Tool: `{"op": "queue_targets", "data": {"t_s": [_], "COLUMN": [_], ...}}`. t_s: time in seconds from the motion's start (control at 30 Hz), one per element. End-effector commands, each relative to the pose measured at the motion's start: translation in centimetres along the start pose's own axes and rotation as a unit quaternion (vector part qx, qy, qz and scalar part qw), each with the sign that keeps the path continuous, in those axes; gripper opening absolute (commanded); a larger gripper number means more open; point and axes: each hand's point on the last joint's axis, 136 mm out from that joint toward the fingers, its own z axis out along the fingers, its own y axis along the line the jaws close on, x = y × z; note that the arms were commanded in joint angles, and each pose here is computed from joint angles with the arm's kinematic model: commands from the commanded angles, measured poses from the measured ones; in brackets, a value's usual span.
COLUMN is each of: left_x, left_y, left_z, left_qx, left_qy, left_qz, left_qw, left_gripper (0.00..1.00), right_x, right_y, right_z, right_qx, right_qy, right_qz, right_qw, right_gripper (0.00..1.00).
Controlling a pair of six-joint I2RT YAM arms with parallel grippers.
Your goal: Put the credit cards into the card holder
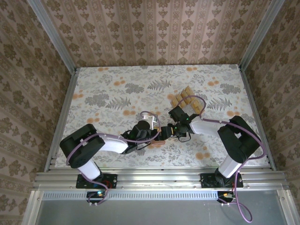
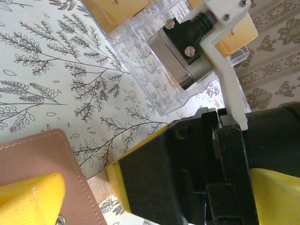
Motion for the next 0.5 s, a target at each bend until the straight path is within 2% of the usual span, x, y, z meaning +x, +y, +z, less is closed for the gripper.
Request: {"op": "queue_targets", "data": {"t_s": [0.0, 0.2, 0.3, 0.37, 0.47], "left_x": [1.2, 1.1, 1.1, 1.2, 1.4], "left_y": [2.5, 3.1, 3.5, 3.6, 3.8], "left_z": [0.1, -0.4, -0.6, -0.6, -0.5], "left_qx": [-0.045, -0.059, -0.065, -0.066, -0.07], "left_qy": [0.002, -0.005, -0.008, -0.008, -0.005], "left_qz": [-0.008, -0.005, -0.005, -0.006, -0.006], "left_qw": [0.999, 0.998, 0.998, 0.998, 0.998], "left_gripper": [1.0, 1.0, 1.0, 1.0, 1.0], "right_x": [0.4, -0.1, 0.6, 1.2, 2.0], "right_y": [-0.8, -0.6, -1.0, -1.1, -0.7], "right_z": [0.6, -2.9, -4.1, -4.6, -5.2], "right_qx": [0.009, 0.001, -0.003, -0.011, -0.046], "right_qy": [-0.004, -0.035, -0.041, -0.041, -0.049], "right_qz": [-0.002, -0.006, -0.005, -0.005, 0.002], "right_qw": [1.0, 0.999, 0.999, 0.999, 0.998], "right_gripper": [0.2, 0.38, 0.39, 0.37, 0.2]}}
